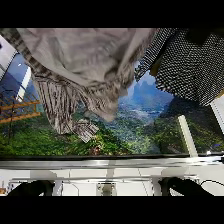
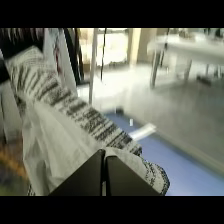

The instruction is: Fold the clothes and pants, and hang the long-sleeved shirts on hangers.

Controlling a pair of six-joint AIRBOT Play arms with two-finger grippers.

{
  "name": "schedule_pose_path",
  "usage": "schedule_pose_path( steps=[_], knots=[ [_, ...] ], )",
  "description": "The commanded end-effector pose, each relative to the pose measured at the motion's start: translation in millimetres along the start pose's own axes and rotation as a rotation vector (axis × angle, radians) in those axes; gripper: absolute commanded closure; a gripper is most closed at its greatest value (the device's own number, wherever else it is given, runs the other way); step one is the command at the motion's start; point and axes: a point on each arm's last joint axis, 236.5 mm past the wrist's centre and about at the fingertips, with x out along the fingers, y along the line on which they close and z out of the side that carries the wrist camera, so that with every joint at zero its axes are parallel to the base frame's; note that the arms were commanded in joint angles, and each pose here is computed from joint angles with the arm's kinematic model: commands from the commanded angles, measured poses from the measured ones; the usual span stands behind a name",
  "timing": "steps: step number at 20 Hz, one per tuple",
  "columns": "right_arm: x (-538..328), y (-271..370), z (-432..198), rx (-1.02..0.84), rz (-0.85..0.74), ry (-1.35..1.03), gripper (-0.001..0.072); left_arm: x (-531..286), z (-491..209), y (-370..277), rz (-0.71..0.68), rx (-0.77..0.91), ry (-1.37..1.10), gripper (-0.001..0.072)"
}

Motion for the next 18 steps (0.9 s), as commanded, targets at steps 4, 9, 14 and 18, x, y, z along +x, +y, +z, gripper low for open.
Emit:
schedule_pose_path(
  steps=[4, 9, 14, 18],
  knots=[
    [11.7, 19.2, -223.8, 0.323, 0.066, 0.619, 0.0672, 45.8, -161.8, -78.7, -0.245, 0.006, 0.614, 0.0684],
    [7.2, 74.9, -411.6, 0.525, 0.110, 0.914, 0.0670, 43.1, -346.3, -142.5, -0.363, 0.031, 1.034, 0.0684],
    [-30.9, 154.2, -480.2, 0.384, 0.359, 1.086, 0.0120, 11.5, -427.8, -162.3, -0.392, 0.042, 1.207, 0.0685],
    [8.6, 110.8, -440.3, 0.126, 0.300, 0.912, 0.0120, 12.1, -420.3, -159.9, -0.387, 0.042, 1.176, 0.0684]
  ],
)
